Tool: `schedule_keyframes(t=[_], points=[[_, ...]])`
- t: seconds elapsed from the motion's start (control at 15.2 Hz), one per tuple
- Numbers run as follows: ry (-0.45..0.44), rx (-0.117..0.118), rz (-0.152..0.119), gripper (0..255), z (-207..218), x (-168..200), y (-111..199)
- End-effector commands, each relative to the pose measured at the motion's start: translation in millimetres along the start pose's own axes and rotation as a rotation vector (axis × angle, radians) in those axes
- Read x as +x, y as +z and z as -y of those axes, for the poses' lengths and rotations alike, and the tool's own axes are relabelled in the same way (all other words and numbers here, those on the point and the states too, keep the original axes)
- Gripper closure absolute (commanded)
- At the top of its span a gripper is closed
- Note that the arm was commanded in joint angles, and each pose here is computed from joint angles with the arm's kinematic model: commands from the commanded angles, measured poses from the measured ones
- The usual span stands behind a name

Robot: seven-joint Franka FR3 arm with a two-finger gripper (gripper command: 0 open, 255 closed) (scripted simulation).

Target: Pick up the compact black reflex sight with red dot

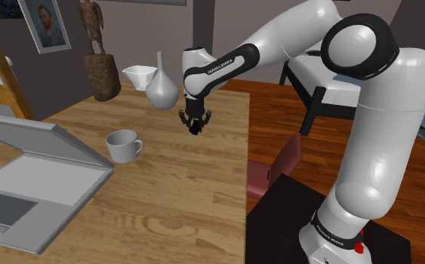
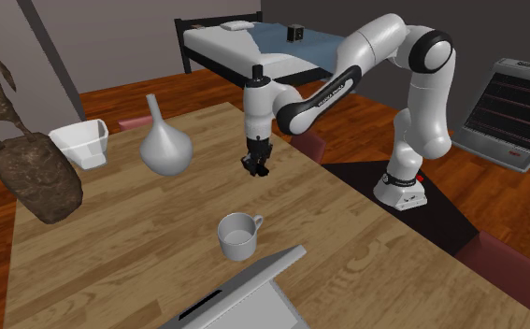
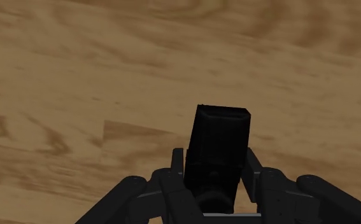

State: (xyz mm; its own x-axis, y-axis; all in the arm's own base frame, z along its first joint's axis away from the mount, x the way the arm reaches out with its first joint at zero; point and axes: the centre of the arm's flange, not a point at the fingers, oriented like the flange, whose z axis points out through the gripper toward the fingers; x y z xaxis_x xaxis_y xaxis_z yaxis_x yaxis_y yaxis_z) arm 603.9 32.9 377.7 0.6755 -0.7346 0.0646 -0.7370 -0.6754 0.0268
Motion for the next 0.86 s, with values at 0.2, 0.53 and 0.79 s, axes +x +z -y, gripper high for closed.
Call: schedule_keyframes(t=[0.2,0.53,0.79], points=[[0.000,0.000,0.000,255,-0.7,2.2,-27.0],[0.000,0.000,0.000,255,-1.4,3.9,-53.4],[0.000,0.000,0.000,255,-1.7,4.6,-64.7]])
